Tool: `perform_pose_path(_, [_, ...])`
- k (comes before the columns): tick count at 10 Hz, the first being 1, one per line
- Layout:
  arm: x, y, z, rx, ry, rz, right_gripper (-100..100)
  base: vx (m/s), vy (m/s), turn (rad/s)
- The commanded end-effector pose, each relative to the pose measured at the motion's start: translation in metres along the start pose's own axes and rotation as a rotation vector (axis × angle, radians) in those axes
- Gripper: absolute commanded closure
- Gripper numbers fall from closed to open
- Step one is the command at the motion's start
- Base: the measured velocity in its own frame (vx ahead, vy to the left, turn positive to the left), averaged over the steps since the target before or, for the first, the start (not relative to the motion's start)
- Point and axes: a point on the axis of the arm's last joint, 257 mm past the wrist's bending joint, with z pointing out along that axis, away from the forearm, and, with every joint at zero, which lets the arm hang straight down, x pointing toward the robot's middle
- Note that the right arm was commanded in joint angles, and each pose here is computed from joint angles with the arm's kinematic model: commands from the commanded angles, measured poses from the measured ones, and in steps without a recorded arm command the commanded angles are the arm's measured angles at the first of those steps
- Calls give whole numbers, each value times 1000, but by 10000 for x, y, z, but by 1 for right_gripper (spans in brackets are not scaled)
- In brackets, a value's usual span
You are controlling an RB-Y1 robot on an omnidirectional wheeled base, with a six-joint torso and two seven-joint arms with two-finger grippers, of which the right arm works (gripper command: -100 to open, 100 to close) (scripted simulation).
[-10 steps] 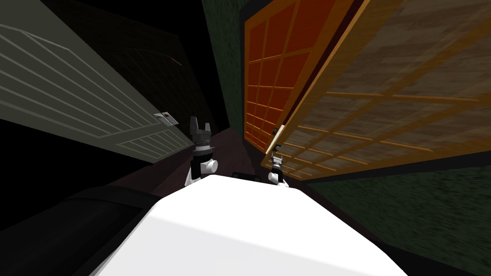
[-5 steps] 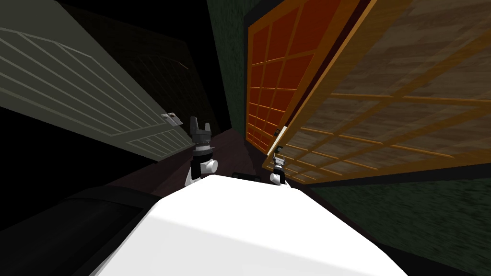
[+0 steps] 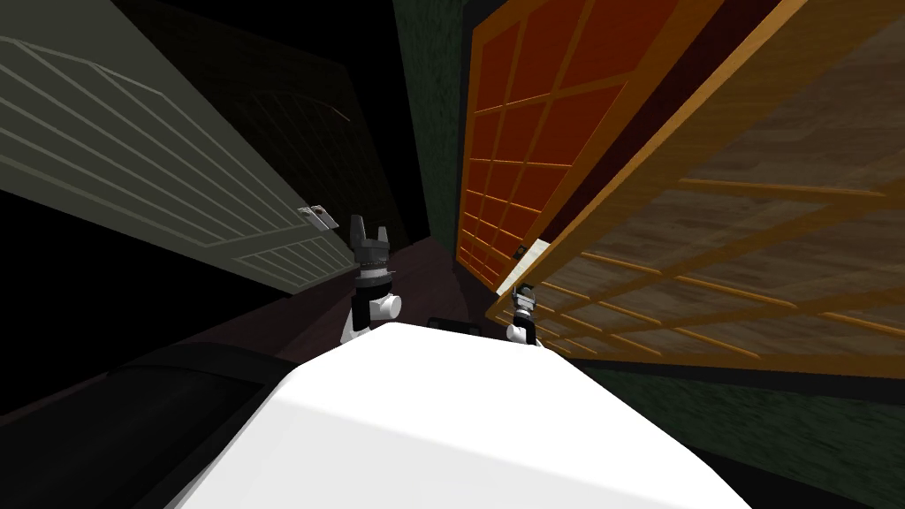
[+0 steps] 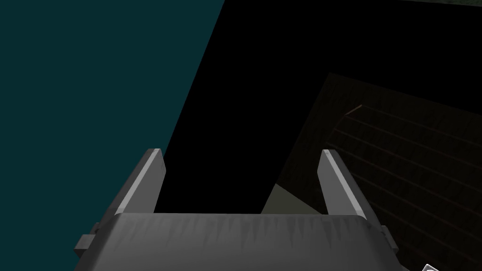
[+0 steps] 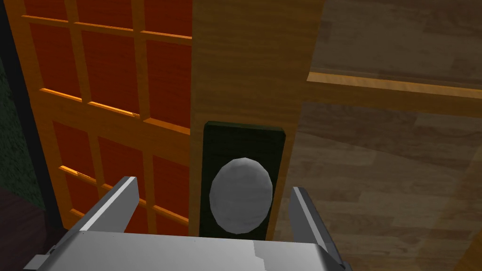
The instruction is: Pull the door open
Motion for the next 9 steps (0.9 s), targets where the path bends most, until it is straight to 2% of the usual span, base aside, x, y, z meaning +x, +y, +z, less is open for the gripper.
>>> perform_pose_path(1, [19, 202, -13, -14, 3, 2, -100, 162, -24, 60])
perform_pose_path(2, [13, 125, -16, -9, 3, 1, -100, 60, -15, 0])
perform_pose_path(3, [13, 125, -16, -9, 3, 1, 100, -8, 1, -13])
perform_pose_path(8, [13, 125, -16, -9, 3, 1, 100, -10, -3, 0])
perform_pose_path(9, [12, 146, -35, 11, 3, 1, 100, -126, -19, 104])
